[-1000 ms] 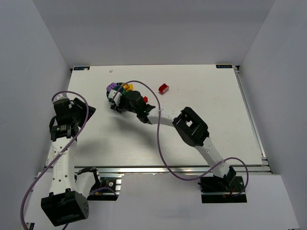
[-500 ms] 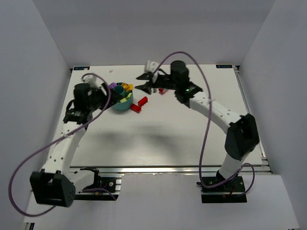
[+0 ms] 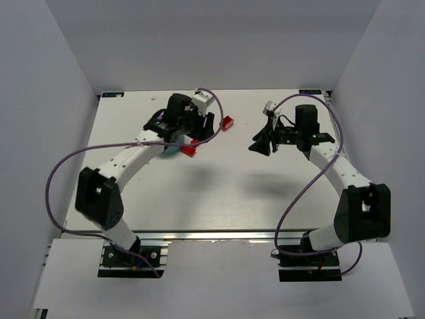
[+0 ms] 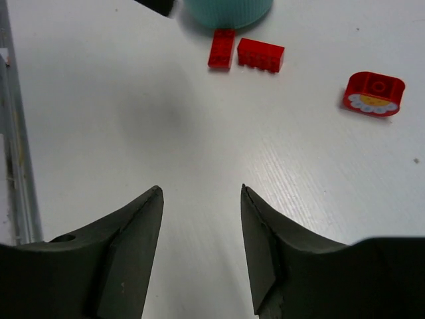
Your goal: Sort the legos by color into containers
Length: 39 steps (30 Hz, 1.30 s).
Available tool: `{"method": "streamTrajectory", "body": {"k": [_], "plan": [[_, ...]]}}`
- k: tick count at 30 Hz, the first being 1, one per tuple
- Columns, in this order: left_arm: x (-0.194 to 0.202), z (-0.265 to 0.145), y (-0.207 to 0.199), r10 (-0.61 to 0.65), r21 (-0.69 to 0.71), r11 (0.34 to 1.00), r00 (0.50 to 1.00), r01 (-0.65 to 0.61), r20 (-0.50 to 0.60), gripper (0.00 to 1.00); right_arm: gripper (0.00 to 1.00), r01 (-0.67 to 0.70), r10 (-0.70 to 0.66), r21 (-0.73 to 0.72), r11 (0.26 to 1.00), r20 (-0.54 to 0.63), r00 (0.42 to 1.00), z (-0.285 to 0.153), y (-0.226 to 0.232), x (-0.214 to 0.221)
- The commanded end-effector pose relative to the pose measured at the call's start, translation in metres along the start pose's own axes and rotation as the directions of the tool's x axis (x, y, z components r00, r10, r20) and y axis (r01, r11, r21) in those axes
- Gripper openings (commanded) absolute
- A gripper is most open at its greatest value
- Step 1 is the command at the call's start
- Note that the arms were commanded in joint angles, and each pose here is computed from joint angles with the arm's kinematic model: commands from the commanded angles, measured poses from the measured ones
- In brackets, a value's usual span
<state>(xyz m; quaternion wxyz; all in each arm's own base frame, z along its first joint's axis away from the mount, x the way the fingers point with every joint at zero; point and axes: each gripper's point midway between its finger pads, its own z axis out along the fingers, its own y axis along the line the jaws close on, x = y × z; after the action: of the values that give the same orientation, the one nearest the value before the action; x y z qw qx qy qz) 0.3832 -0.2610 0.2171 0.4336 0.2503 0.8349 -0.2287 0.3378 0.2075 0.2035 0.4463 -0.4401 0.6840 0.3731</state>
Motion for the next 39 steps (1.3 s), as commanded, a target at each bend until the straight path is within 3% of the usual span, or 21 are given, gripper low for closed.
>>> {"method": "streamTrajectory", "body": {"k": [1, 4, 14, 33, 39], "plan": [[0.004, 0.029, 0.019, 0.194, -0.025, 0.98, 0.977, -0.196, -0.085, 0.66, 0.56, 0.037, -0.035, -0.037, 0.999, 0.066, 0.997, -0.01, 0.02, -0.015], [0.024, 0.054, 0.036, 0.234, -0.051, 0.968, 0.954, -0.247, -0.187, 0.64, 0.57, 0.009, -0.007, -0.031, 0.999, 0.071, 0.997, -0.011, 0.021, -0.007], [0.036, 0.108, 0.075, 0.238, -0.166, 0.942, 0.928, -0.293, -0.287, 0.64, 0.59, -0.037, 0.04, -0.052, 0.998, 0.057, 0.998, -0.009, 0.02, 0.009], [0.075, 0.146, 0.108, 0.179, -0.276, 0.917, 0.914, -0.289, -0.363, 0.59, 0.63, -0.043, 0.045, -0.048, 0.998, 0.043, 0.998, -0.009, 0.019, 0.014], [0.086, 0.152, 0.112, 0.152, -0.284, 0.921, 0.916, -0.268, -0.372, 0.5, 0.63, -0.044, 0.046, -0.048, 0.998, 0.041, 0.998, -0.01, 0.02, 0.016]]}}
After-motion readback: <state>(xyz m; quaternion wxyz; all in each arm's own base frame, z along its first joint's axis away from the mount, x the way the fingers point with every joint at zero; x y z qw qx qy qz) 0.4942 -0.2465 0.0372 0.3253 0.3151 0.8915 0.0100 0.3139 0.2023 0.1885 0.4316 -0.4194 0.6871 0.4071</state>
